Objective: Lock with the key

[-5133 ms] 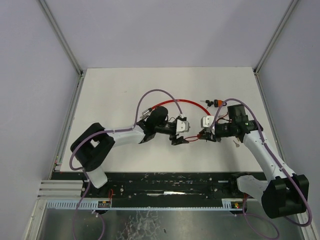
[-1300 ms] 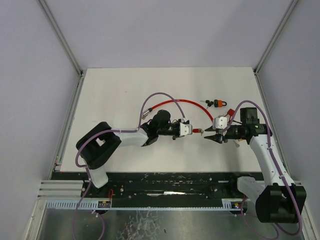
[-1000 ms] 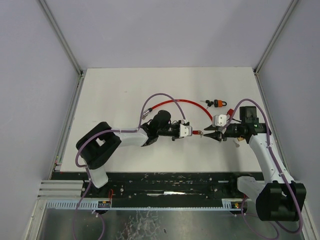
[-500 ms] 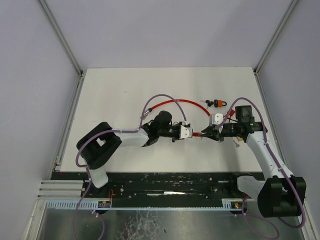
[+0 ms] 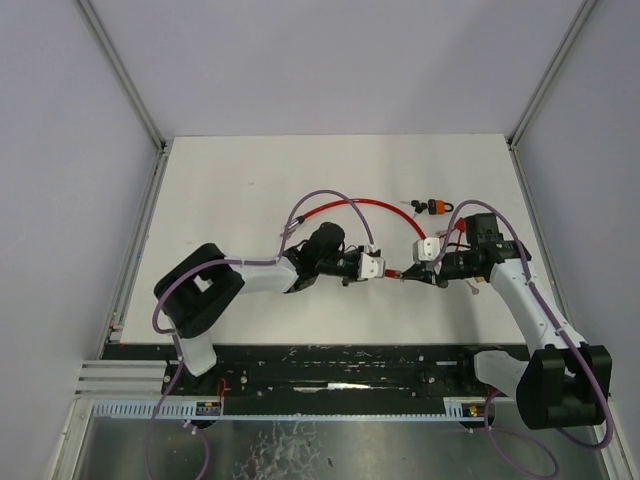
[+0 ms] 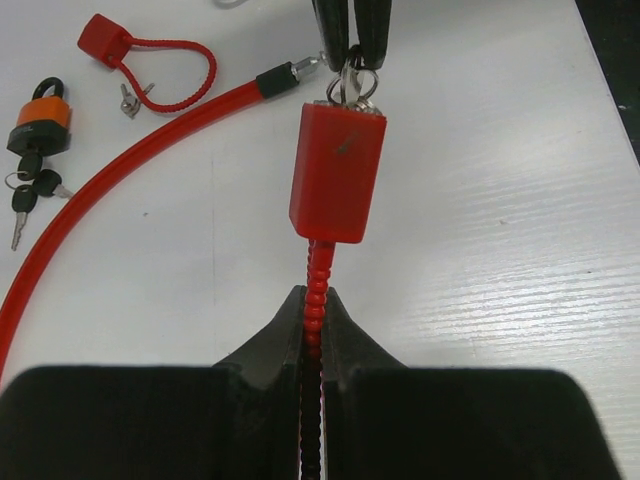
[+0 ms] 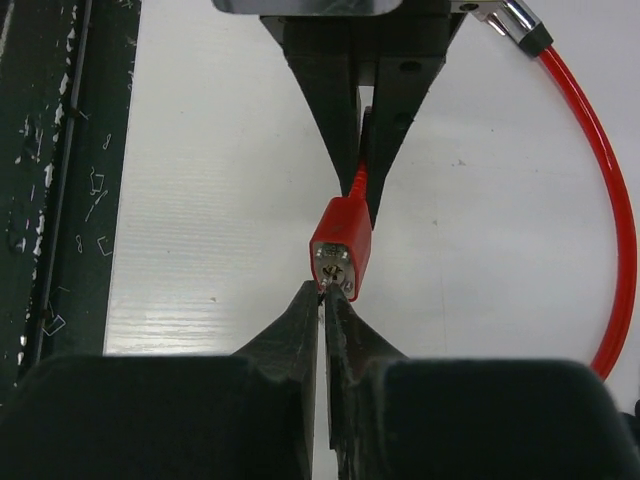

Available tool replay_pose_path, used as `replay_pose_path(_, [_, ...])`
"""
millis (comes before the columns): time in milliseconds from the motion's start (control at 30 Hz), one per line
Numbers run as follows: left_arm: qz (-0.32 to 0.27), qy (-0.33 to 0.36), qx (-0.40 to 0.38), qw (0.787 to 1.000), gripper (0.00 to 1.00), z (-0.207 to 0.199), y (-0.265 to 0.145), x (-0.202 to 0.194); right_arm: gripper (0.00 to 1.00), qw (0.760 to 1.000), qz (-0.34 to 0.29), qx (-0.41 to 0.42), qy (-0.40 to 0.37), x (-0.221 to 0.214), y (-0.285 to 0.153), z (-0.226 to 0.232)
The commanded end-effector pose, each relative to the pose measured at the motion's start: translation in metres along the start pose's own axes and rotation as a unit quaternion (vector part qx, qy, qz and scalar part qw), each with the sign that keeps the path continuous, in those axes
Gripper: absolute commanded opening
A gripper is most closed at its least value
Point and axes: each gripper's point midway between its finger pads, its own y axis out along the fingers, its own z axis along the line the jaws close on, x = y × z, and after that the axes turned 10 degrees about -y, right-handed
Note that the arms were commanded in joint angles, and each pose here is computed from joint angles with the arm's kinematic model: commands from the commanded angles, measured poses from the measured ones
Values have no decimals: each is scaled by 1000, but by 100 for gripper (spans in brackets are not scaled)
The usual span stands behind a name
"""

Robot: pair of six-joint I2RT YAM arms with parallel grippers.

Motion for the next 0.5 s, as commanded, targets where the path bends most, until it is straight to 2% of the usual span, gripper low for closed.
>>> replay_pose_path(0, [-32, 32, -14, 999, 0, 3, 5, 23, 6, 997, 5, 27, -73, 7, 0, 5])
replay_pose_path(233, [-21, 34, -53, 998, 0, -8, 9, 19, 2, 984, 21, 62, -168, 1, -1, 21])
replay_pose_path(467, [-8, 28, -77, 997, 0, -14, 12, 13, 6, 966, 34, 79, -245, -3, -4, 31])
